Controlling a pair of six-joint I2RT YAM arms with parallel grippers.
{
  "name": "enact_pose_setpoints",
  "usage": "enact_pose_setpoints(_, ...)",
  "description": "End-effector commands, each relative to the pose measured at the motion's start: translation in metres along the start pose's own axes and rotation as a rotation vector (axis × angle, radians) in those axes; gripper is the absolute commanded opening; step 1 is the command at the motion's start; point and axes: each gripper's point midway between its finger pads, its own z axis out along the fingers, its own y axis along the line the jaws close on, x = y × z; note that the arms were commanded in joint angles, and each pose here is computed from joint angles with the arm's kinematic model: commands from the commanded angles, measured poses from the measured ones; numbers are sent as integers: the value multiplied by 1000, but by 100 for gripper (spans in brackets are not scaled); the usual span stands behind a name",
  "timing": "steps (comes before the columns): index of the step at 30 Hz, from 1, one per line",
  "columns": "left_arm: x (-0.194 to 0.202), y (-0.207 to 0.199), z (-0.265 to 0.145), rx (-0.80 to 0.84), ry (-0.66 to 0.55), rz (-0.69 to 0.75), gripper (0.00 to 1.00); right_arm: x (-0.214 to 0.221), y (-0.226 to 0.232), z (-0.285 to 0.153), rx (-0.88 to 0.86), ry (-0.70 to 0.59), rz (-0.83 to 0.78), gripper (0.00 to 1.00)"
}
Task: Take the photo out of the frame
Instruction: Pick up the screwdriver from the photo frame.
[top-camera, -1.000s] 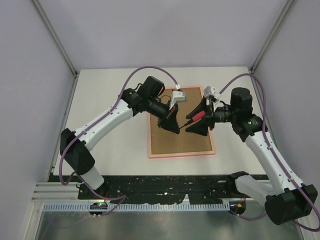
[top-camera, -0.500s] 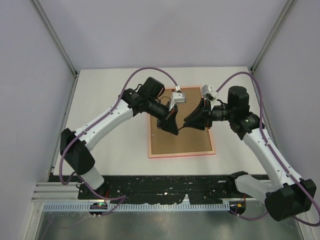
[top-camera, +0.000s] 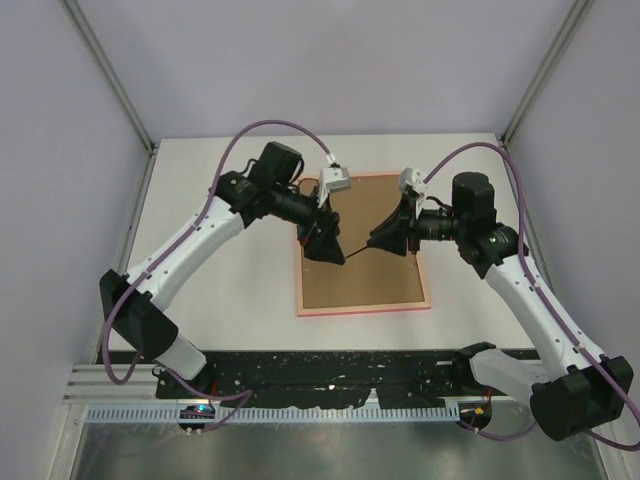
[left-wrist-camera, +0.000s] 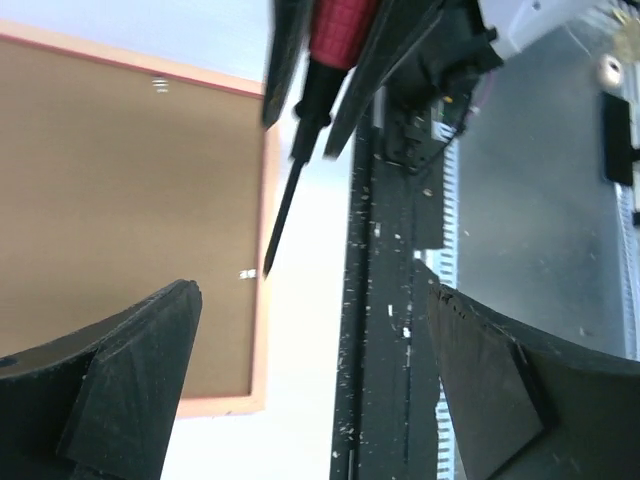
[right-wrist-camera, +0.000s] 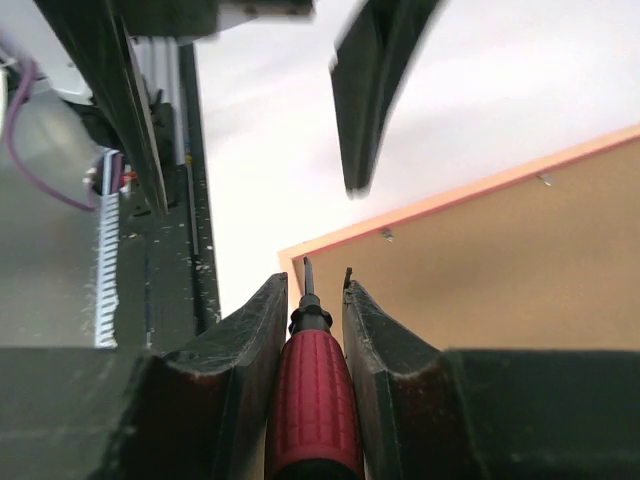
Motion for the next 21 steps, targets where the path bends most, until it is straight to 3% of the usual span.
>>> enact_pose_setpoints(1,-18,19,-61,-221,-108,80,100,-9,-29,-8,200,-8,-69,8)
enact_pose_setpoints(9,37,113,-104,-734,-31,-2,100,1,-93,-25,526,-9,-124,8)
enact_pose_setpoints(15,65,135,-114,-827,33,19,100,6,-111,-47,632,-48,-170,8)
enact_pose_setpoints(21,91,157,-105,-784,86,-100,100,0,-130,-67,737,-87,-145,8)
